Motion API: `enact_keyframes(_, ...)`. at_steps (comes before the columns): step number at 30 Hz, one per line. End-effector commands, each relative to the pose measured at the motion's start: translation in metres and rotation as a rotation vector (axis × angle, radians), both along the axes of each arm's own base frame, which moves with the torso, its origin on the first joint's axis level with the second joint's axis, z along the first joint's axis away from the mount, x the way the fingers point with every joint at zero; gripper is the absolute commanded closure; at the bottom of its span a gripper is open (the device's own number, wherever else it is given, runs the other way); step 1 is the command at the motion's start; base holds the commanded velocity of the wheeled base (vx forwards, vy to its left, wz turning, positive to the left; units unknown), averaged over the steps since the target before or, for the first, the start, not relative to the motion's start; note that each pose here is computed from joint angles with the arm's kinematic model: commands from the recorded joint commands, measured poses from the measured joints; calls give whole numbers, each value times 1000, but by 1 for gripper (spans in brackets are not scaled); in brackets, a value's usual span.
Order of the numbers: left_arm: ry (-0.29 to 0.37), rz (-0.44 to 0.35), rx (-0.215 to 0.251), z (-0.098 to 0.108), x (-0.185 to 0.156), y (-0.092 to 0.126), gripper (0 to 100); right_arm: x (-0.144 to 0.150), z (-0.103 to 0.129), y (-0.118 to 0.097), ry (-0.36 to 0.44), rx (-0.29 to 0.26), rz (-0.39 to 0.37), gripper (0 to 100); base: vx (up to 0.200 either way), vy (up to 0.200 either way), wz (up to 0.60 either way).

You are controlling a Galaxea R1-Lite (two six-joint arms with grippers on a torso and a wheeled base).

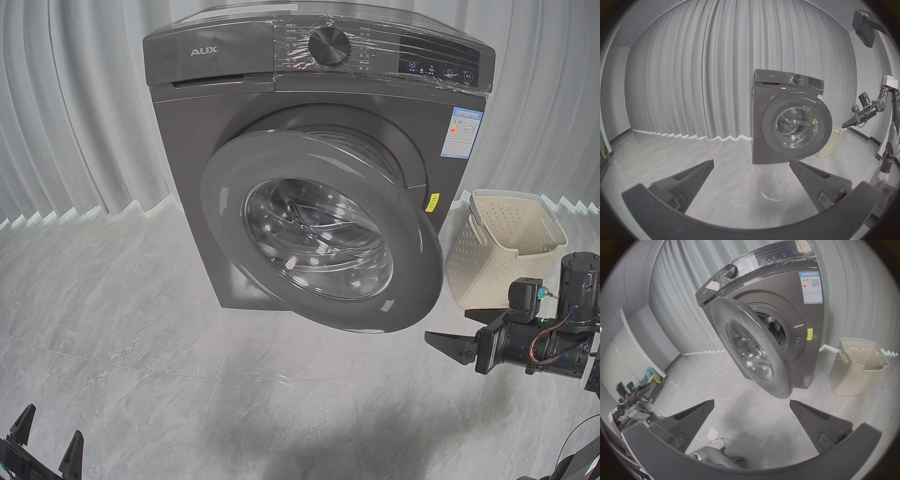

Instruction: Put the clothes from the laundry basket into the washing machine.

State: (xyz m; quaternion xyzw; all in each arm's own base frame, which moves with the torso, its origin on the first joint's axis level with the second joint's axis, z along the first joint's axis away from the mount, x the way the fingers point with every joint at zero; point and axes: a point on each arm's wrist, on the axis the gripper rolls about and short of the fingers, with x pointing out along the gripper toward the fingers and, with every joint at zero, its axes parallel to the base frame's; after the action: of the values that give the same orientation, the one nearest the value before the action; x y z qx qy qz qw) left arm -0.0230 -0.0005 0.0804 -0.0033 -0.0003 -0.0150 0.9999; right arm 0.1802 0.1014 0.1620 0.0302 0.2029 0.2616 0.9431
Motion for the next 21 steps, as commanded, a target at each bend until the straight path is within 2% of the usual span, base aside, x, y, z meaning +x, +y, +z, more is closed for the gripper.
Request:
enact_keyframes(1, 4, -1, 0, -5, 0, 0, 0, -3, 4, 18, 11, 38, 69, 0, 0, 0, 0)
enact_keyframes(10, 4, -1, -1, -5, 0, 0, 0, -12, 2, 34, 53, 74, 147, 0, 0, 0, 0)
enact_keyframes(13, 4, -1, -1, -5, 0, 0, 0, -10, 5, 37, 53, 94, 152, 0, 0, -200, 0)
enact_keyframes(19, 4, -1, -1, -5, 0, 0, 0, -1, 5, 43, 25, 118, 145, 0, 200, -200, 0)
enact_keyframes(21, 4, -1, -1, -5, 0, 0, 0, 4, 4, 46, 21, 130, 141, 0, 0, 0, 0)
